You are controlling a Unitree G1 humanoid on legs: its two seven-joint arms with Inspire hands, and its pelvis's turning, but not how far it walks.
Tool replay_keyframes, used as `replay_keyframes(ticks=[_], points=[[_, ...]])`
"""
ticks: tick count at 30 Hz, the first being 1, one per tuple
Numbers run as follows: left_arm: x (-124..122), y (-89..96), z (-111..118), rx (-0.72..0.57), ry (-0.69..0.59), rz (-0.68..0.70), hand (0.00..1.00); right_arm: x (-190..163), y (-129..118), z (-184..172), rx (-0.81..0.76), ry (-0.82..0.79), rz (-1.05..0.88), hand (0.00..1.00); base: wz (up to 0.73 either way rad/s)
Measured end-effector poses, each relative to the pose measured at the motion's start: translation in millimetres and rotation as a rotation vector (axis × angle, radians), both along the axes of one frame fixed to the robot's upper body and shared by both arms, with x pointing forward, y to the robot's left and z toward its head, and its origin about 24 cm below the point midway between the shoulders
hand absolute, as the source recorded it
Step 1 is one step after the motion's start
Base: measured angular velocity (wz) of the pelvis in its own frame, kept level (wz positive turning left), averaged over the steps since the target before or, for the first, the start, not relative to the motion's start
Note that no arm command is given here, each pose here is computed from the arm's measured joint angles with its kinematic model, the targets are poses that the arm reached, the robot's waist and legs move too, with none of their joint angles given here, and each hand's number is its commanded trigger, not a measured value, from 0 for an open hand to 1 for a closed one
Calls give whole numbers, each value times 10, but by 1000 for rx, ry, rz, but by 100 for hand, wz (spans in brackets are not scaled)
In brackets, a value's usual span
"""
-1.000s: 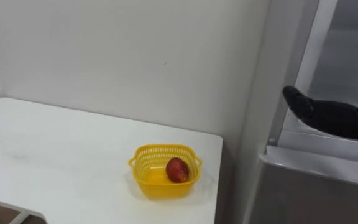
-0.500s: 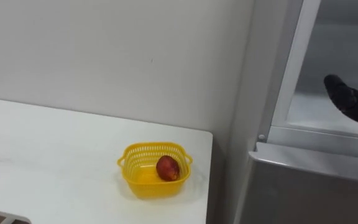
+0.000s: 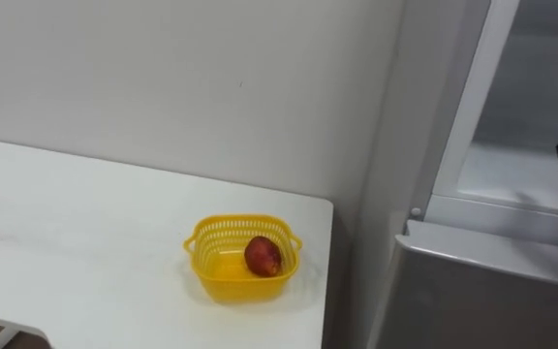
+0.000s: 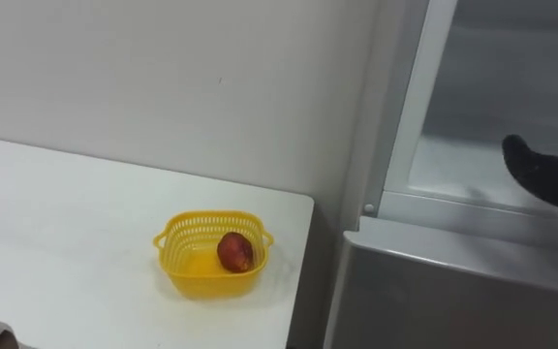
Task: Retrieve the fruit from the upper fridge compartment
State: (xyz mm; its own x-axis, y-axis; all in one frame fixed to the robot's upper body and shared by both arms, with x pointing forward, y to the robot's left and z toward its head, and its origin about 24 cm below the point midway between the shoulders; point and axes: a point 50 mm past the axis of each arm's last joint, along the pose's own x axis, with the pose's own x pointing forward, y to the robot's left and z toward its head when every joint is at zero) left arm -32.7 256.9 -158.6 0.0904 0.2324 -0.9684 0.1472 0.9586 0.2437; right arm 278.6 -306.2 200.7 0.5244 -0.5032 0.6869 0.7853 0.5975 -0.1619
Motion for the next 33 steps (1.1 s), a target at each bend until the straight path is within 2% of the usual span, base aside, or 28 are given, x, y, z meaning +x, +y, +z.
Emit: replay_keyframes(ticks=[5,19,33], points=[[-16,0,0,2,10,3,0,28,-130,16,7,35,-60,0,0],[-35,43,13,7,23,30,0,124,-372,-245,113,185,-164,0,0],[-37,71,23,0,33,45,0,101,-634,-434,179,331,-178,0,0]])
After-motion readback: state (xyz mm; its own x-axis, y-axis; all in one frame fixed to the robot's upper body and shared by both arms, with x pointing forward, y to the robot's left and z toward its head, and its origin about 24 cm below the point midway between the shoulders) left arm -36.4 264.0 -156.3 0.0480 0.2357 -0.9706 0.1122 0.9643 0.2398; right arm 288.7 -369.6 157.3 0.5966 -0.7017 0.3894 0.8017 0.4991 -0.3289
